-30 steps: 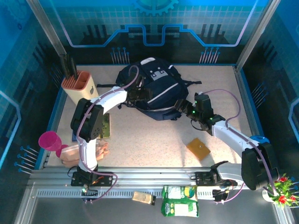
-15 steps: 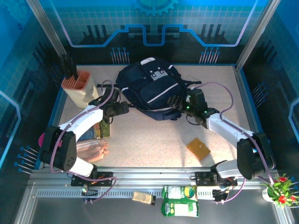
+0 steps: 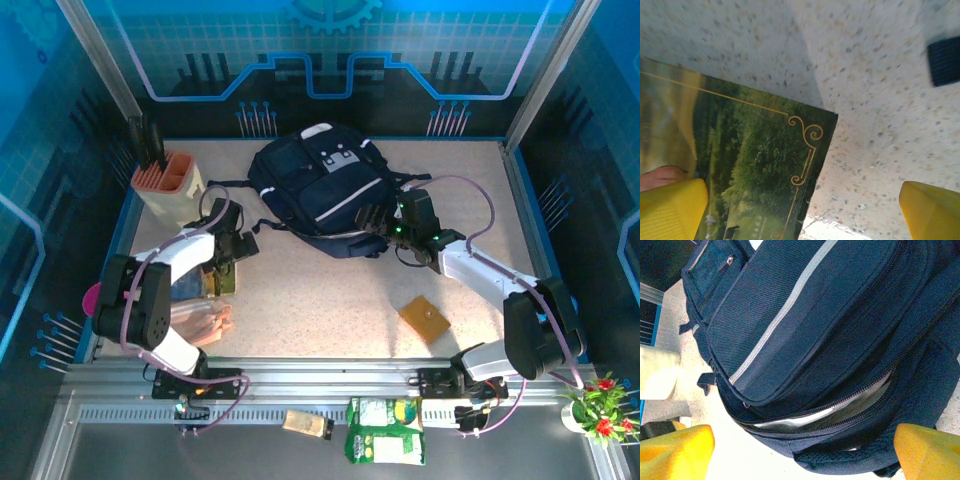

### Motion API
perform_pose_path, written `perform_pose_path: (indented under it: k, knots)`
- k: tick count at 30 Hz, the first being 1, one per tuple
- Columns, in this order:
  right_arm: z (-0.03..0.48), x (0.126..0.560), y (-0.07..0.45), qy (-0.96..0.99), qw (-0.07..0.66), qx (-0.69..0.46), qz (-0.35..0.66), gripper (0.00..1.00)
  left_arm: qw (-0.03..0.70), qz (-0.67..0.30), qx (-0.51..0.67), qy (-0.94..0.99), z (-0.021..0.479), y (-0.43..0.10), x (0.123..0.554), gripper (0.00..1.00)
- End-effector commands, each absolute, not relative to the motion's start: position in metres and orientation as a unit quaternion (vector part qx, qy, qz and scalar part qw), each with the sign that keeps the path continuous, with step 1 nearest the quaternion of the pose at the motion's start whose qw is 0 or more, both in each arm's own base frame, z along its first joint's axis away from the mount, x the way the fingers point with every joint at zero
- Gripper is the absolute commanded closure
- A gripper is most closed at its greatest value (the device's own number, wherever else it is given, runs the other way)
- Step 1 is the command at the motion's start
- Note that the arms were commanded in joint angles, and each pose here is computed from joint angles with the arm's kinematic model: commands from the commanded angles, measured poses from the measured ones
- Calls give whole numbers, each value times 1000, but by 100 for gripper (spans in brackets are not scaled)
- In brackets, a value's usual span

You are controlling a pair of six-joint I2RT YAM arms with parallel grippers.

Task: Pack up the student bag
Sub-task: Move the book to the middle-left of the table.

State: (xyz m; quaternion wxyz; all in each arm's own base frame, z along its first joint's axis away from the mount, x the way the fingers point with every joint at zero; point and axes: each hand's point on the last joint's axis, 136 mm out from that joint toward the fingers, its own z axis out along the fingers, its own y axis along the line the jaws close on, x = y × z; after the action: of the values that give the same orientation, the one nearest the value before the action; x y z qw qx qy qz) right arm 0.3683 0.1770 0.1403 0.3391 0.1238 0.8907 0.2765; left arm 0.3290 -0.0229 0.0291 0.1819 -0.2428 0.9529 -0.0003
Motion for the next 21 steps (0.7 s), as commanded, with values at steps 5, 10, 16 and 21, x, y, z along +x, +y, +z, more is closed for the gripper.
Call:
perform_pose_path:
  k: [5, 10, 16, 21]
  knots:
    - [144, 367, 183, 892, 339, 113, 278, 7, 126, -67, -217, 966, 11, -57, 325, 8]
    - [144, 369, 184, 892, 338, 113, 279, 7, 97, -54, -131, 985, 9, -100, 309, 8]
    - [144, 371, 184, 893, 338, 114, 276, 8, 65, -92, -57, 992, 12, -172, 281, 8]
    - [143, 371, 183, 894, 340, 109, 270, 8, 69, -130, -16, 989, 24, -219, 270, 8]
